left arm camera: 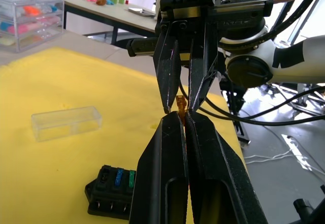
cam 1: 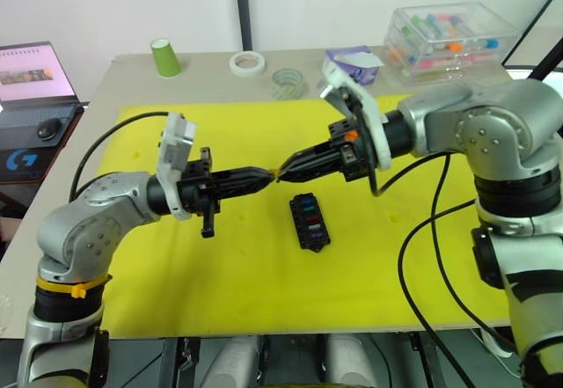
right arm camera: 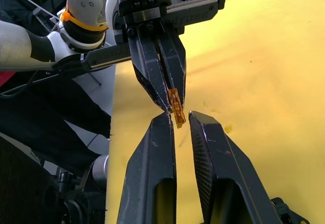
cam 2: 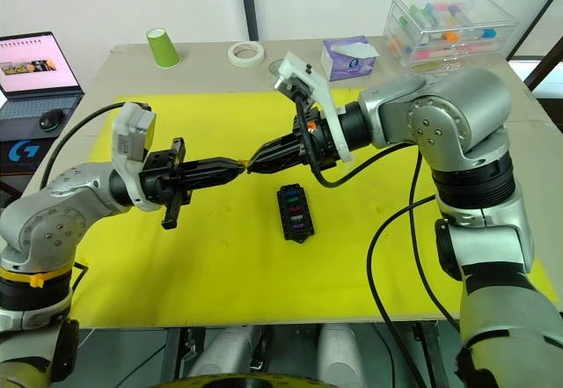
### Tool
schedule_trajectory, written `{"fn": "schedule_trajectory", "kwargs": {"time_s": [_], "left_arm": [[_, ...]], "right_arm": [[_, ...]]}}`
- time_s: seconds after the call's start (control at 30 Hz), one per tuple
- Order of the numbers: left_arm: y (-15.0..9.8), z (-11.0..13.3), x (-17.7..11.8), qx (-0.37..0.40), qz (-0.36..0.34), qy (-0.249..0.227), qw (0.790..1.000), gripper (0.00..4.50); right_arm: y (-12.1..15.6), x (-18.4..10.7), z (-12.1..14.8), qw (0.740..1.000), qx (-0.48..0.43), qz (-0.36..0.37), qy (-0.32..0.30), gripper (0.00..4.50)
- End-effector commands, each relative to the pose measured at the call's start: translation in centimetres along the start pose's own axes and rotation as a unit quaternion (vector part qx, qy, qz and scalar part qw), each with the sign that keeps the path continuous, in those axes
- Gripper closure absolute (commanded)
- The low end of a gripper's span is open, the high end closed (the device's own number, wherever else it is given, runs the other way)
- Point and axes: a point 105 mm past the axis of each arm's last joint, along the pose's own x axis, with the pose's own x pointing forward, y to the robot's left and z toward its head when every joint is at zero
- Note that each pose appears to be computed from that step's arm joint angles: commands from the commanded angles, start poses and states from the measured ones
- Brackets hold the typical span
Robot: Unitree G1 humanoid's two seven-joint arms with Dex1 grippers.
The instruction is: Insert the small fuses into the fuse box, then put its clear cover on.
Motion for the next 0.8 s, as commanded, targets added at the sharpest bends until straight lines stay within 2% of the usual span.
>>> {"fn": "schedule_trajectory", "kwargs": {"time_s": [0.03, 0.07, 0.17, 0.43, 0.53, 0.63, 0.73, 0.8], "left_arm": [[-0.3, 0.5, -0.1, 0.018, -0.003, 0.0, 1.0, 4.5], [-0.3, 0.5, -0.1, 0.018, -0.003, 0.001, 1.0, 4.5], [-0.3, 0.5, 0.0, 0.019, -0.003, 0.001, 1.0, 4.5], [-0.1, 0.3, 0.0, 0.021, 0.002, 0.004, 1.0, 4.5], [0.6, -0.7, 0.1, 0.021, 0.022, 0.043, 0.999, 4.5], [1.4, -2.3, 0.1, 0.032, 0.041, 0.102, 0.993, 4.5], [1.8, -4.1, 0.0, 0.045, 0.05, 0.146, 0.987, 3.75], [1.8, -5.3, 0.0, 0.05, 0.046, 0.164, 0.984, 3.08]], "right_arm": [[0.6, -0.5, 1.1, 1.0, -0.029, 0.001, -0.008, 3.97], [0.6, -0.5, 1.1, 1.0, -0.03, 0.002, -0.008, 3.97], [0.7, -0.5, 1.1, 0.999, -0.032, 0.005, -0.009, 4.48], [0.9, -0.2, 1.1, 0.999, -0.036, 0.01, -0.006, 4.48], [0.7, -0.3, 1.1, 0.999, -0.043, 0.003, -0.003, 4.48], [-0.1, -0.4, 0.8, 0.997, -0.077, -0.02, 0.011, 4.48], [-2.0, -0.7, 0.4, 0.982, -0.177, -0.062, 0.02, 4.5], [-3.0, -0.8, -0.4, 0.976, -0.205, -0.067, 0.036, 4.5]]}}
